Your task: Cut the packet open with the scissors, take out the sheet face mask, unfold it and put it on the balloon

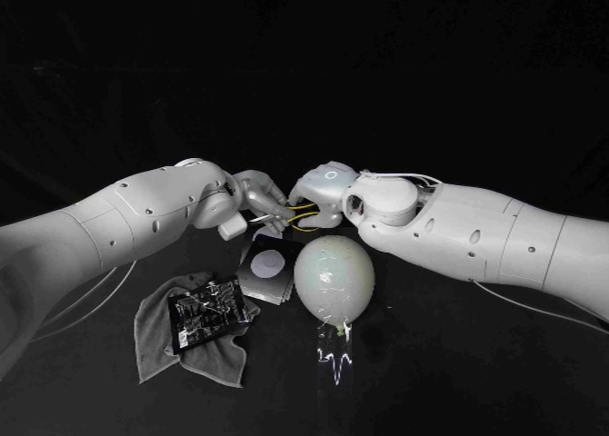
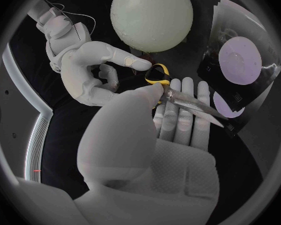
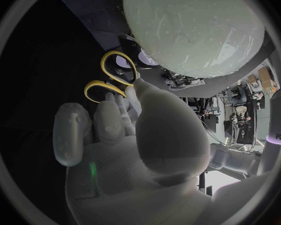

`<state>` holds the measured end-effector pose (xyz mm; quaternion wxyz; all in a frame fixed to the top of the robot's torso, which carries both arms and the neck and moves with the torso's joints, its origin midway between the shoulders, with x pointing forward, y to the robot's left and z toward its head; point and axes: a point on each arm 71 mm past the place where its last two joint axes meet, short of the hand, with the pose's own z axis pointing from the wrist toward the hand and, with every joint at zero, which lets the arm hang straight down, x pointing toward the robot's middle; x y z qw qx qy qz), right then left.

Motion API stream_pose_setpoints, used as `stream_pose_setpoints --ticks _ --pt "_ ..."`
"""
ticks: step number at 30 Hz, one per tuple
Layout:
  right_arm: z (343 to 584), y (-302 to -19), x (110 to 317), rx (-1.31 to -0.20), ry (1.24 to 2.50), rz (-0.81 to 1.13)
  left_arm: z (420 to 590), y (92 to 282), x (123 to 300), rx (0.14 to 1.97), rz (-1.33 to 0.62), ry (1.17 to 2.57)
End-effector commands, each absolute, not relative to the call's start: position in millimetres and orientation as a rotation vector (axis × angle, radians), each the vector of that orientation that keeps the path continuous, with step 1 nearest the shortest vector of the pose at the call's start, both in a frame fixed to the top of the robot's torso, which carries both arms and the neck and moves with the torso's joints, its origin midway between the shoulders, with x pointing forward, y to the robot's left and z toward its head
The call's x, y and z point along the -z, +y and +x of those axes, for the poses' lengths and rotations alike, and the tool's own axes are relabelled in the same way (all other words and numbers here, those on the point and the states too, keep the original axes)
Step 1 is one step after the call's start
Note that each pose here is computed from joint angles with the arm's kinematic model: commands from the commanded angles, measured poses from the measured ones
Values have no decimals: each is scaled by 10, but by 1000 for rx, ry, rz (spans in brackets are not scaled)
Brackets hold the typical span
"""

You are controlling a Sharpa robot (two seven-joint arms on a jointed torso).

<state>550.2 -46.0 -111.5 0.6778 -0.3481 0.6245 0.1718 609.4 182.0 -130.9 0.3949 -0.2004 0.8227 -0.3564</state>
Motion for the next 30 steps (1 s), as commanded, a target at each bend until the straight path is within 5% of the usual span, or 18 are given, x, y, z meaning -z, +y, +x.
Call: stream_pose_setpoints --ticks 1,7,14,30 --pt "5494 -458 1146 -319 1407 -814 6090 1798 1291 925 -543 2106" --pt "5493 -559 1029 -385 1273 -712 6089 1821 1290 925 -550 2100" --pt "5446 -745 906 -598 1179 -544 6082 1856 1277 937 -553 2073" --pt "5620 -1373 1067 -824 1499 -33 6043 1960 1192 1051 -608 1879"
